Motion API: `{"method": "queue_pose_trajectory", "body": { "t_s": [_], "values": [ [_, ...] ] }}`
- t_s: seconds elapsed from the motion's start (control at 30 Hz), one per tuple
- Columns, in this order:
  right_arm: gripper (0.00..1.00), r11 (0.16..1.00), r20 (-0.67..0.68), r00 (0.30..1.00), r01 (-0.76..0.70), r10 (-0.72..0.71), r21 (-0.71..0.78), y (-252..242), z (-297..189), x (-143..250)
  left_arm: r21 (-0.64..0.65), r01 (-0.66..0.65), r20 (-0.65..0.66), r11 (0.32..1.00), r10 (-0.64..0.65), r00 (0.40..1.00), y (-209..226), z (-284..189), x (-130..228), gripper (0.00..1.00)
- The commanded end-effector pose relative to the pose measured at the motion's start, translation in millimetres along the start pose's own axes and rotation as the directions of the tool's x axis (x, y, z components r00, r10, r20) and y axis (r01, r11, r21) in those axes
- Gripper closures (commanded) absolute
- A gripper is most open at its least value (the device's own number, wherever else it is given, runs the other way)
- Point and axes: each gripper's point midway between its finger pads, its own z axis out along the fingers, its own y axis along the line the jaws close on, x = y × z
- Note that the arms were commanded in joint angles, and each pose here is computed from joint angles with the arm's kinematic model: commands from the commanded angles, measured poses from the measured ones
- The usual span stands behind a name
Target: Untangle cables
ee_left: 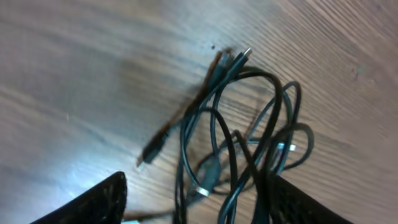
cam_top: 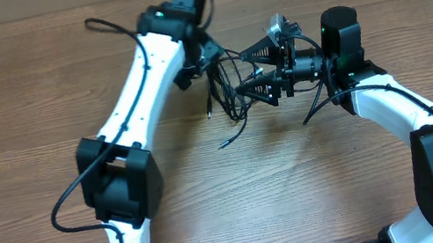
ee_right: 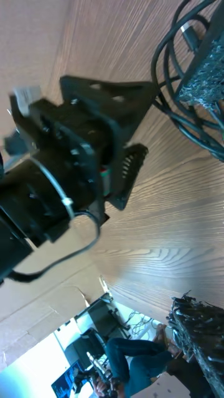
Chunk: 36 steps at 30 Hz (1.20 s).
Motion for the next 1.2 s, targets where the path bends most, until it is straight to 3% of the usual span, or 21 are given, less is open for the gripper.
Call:
{"method": "queue_pose_trajectory", "body": {
  "t_s": [0.0,0.23,0.3,0.33,0.37,0.4,0.43,0.47,0.5,0.57,0.7,0.73,0.87,0.93,1.07,1.17],
  "values": [
    [0.00,1.000,0.003,1.000,0.017,-0.017,0.002,-1,0,-3,0.080,0.197,-0.184,0.977,-0.180,0.966,-5,1,5,0.21],
    [0.00,1.000,0.003,1.000,0.016,-0.016,0.002,-1,0,-3,0.188,-0.078,-0.113,0.979,0.100,0.989,-3,-2,-26,0.30],
    [0.00,1.000,0.003,1.000,0.016,-0.016,0.002,-1,0,-3,0.211,-0.253,-0.060,0.944,0.271,0.961,-1,-2,-34,0.48],
    [0.00,1.000,0.003,1.000,0.016,-0.016,0.002,-1,0,-3,0.214,-0.341,-0.038,0.915,0.357,0.934,0,-2,-36,0.72],
    [0.00,1.000,0.003,1.000,0.016,-0.016,0.002,-1,0,-3,0.213,-0.446,-0.012,0.869,0.458,0.889,2,-2,-38,0.87],
    [0.00,1.000,0.003,1.000,0.016,-0.016,0.002,-1,0,-3,0.212,-0.537,0.010,0.817,0.547,0.837,3,-2,-38,0.89],
    [0.00,1.000,0.003,1.000,0.016,-0.016,0.002,-1,0,-3,0.206,-0.634,0.035,0.746,0.642,0.766,4,-2,-39,0.76],
    [0.00,1.000,0.003,1.000,0.016,-0.016,0.002,-1,0,-3,0.198,-0.703,0.050,0.683,0.709,0.703,5,-2,-39,0.11],
    [0.00,1.000,0.003,1.000,0.017,-0.017,0.002,-1,0,-3,0.181,-0.763,0.064,0.621,0.767,0.639,7,-2,-40,0.00],
    [0.00,1.000,0.003,1.000,0.023,-0.023,0.002,-1,0,-3,0.169,-0.797,0.070,0.580,0.800,0.596,9,-1,-41,0.00],
    [0.00,0.999,0.003,0.999,0.032,-0.032,0.002,-1,0,-3,0.182,-0.797,0.081,0.575,0.799,0.595,4,-1,-39,0.00],
    [0.00,1.000,0.003,1.000,0.031,-0.031,0.002,-1,0,-3,0.176,-0.817,0.092,0.548,0.818,0.568,2,2,-40,0.00],
    [0.00,0.999,0.003,0.999,0.032,-0.032,0.002,-1,0,-3,0.149,-0.928,0.122,0.342,0.925,0.361,2,18,-34,0.00],
    [0.00,1.000,0.003,1.000,0.031,-0.031,0.002,-1,0,-3,0.147,-0.949,0.110,0.277,0.949,0.294,8,31,-31,0.00],
    [0.00,0.999,0.003,0.999,0.032,-0.032,0.003,-1,0,-3,0.184,-0.955,0.100,0.232,0.962,0.253,16,51,-21,0.02],
    [0.00,1.000,0.003,1.000,0.031,-0.031,0.003,-1,0,-3,0.260,-0.954,0.169,0.149,0.966,0.197,5,49,-8,0.09]
  ]
}}
